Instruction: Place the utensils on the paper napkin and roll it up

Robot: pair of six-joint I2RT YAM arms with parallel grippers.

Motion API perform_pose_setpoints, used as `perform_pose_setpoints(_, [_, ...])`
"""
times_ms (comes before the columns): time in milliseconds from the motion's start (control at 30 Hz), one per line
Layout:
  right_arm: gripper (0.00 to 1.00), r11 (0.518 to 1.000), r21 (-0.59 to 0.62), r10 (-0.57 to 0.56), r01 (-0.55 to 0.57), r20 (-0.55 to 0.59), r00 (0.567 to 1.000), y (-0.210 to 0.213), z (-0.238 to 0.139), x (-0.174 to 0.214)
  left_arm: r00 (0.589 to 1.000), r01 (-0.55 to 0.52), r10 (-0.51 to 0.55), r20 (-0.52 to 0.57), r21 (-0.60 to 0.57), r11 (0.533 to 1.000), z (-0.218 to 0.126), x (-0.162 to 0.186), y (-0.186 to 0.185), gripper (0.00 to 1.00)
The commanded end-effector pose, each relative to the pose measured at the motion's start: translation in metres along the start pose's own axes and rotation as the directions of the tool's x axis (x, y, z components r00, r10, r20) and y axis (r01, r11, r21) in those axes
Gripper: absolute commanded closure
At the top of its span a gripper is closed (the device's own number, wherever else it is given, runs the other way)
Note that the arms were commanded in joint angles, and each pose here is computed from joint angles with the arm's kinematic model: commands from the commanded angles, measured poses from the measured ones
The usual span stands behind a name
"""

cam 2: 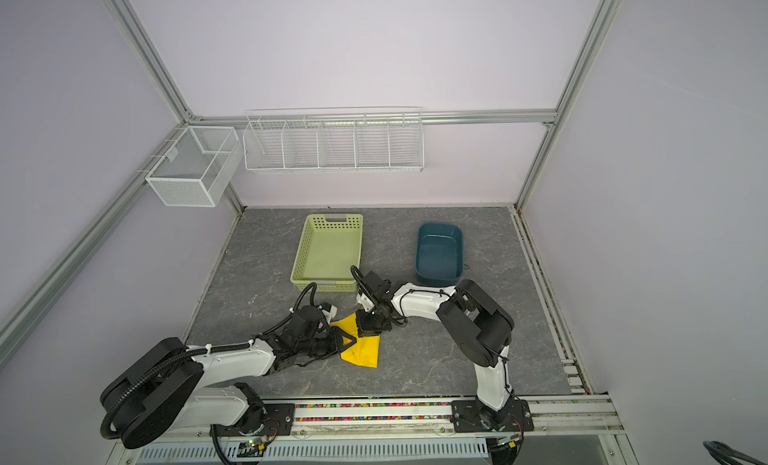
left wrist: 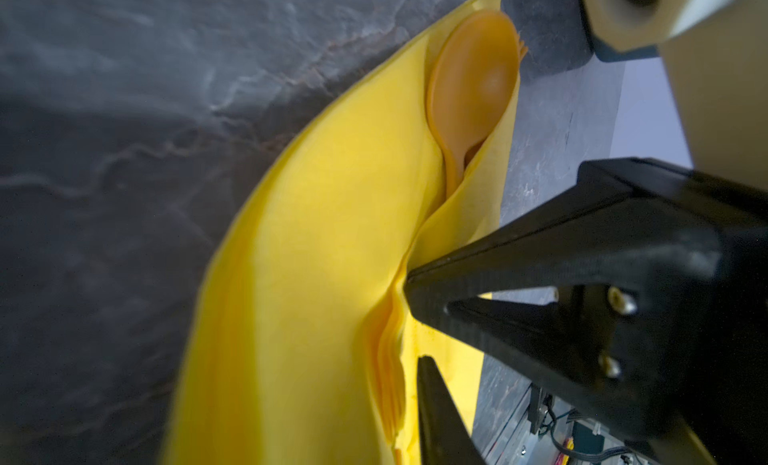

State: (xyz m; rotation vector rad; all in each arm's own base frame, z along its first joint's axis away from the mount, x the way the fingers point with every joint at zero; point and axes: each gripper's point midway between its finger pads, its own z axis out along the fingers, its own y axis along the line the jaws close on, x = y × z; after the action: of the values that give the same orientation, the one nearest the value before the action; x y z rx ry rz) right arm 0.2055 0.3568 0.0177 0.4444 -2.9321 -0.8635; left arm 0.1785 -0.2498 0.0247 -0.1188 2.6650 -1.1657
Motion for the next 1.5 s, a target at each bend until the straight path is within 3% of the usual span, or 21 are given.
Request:
perform_pose_setpoints(0, [0.93, 0.988, 0.146, 0.059, -0.05, -0.055, 0.997, -0.041, 0.012, 0.018, 0.999, 0.034, -0.035, -0.007, -0.094, 0.995, 0.005, 0.005, 0.024, 0.82])
perform_pose_setpoints(300, [0.93, 0.988, 0.145, 0.055, -0.047, -0.052, 0.997, -0.039, 0.009, 0.017, 0.998, 0.062, -0.062, 0.004, -0.123, 0.99, 0.006, 0.005, 0.033, 0.92])
perform_pose_setpoints(567, [0.91, 0.992, 0.121, 0.022, -0.023, 0.006, 1.0, -0.016, -0.023, 0.008, 0.997, 0.068, -0.064, 0.035, -0.144, 0.987, 0.0, 0.003, 0.038, 0.96])
perform_pose_setpoints(800, [0.9, 0.997, 0.078, 0.013, -0.014, 0.019, 1.0, 0.007, -0.037, 0.026, 0.997, 0.072, -0.068, 0.034, -0.153, 0.986, 0.002, 0.004, 0.041, 0.98])
perform_pose_setpoints(1000, [0.91, 0.998, 0.06, 0.009, -0.008, -0.005, 1.0, 0.019, -0.026, 0.047, 0.997, 0.074, -0.07, 0.034, -0.156, 0.985, 0.003, 0.004, 0.042, 0.98])
perform_pose_setpoints(1467, [0.92, 0.993, 0.114, 0.022, -0.013, -0.076, 0.997, 0.003, 0.013, 0.066, 0.997, 0.074, -0.069, 0.037, -0.159, 0.984, 0.003, 0.003, 0.042, 0.98])
